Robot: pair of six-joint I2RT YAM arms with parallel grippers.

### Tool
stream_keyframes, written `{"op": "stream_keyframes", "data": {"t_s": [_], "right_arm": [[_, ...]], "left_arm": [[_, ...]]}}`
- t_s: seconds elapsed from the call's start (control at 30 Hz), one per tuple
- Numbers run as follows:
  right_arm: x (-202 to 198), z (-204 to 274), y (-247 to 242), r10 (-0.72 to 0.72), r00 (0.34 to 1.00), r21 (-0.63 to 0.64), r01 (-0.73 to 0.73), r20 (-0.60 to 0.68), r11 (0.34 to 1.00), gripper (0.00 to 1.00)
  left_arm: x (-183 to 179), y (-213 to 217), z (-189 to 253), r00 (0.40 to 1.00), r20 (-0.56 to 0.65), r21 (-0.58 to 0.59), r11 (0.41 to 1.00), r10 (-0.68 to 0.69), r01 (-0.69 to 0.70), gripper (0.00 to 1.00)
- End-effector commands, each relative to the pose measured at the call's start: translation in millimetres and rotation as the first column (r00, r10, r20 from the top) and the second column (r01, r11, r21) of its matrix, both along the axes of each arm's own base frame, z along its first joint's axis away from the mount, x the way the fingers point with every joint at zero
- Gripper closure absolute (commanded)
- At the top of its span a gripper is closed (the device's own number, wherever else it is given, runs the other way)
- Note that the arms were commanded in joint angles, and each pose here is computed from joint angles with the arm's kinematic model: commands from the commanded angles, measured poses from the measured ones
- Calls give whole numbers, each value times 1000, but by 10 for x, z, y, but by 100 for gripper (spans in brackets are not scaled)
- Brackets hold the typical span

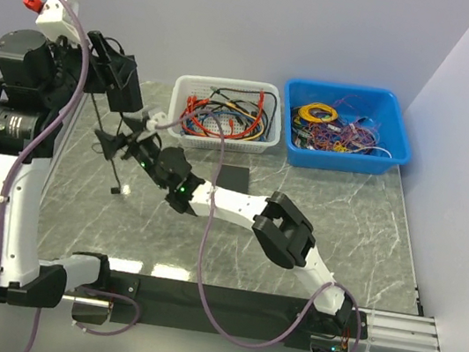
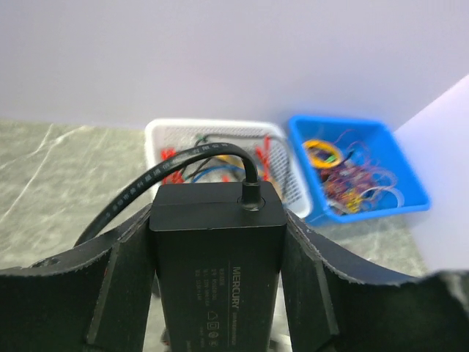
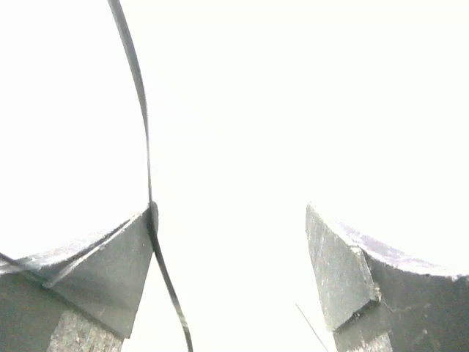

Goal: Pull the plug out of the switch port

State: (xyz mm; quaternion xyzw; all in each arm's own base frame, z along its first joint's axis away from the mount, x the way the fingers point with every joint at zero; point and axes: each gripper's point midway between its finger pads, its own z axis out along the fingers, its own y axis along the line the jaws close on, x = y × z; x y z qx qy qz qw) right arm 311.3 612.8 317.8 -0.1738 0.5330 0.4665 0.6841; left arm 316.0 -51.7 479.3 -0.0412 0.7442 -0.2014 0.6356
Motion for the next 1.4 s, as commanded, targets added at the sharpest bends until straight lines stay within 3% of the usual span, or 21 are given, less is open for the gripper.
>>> {"op": "stream_keyframes", "data": {"t_s": [0.0,0.3,0.43,0.5,0.63,0.83,0.9,0.93,0.97,1.0,1.13,1.17,1.37], "right_arm": [[17,-516,-81,11,998,-42,-14,-63,999,13],[-157,-428,-47,46,999,-82,-47,-15,996,16],[39,-420,-39,-12,999,-73,10,-30,997,19],[190,-638,35,-40,998,-146,31,-53,989,16],[521,-546,86,-94,996,-206,92,2,974,13],[587,-666,194,-33,999,-281,39,28,959,14],[546,-724,216,-16,1000,-291,22,25,956,20],[562,-757,207,-23,1000,-288,24,9,957,28],[571,-784,197,-35,999,-287,34,0,957,38],[591,-794,176,-47,999,-284,43,-7,958,54],[592,-815,36,-70,997,-308,62,-15,949,79],[572,-817,7,-68,998,-318,60,-15,946,97],[258,-344,-392,-25,1000,-301,25,2,953,100]], "left_arm": [[-227,-113,734,977,212,-69,997,-21,37,99],[-125,-149,666,980,196,-101,993,-33,54,99],[-165,-165,710,978,203,-106,992,-41,63,100],[-219,-178,753,976,211,-107,992,-48,72,99],[-352,-191,877,970,237,-99,992,-58,83,99],[-398,-209,950,965,254,-90,991,-70,96,100],[-390,-210,976,963,260,-92,991,-69,96,99],[-415,-211,1008,961,268,-94,991,-68,97,100],[-414,-210,1016,961,269,-97,991,-67,96,99],[-434,-215,1032,959,274,-96,990,-70,99,100],[-465,-166,1062,959,281,-86,994,-45,72,100],[-463,-146,1061,958,284,-75,995,-36,59,99],[-394,-33,1046,957,288,-59,998,23,-6,100]]}}
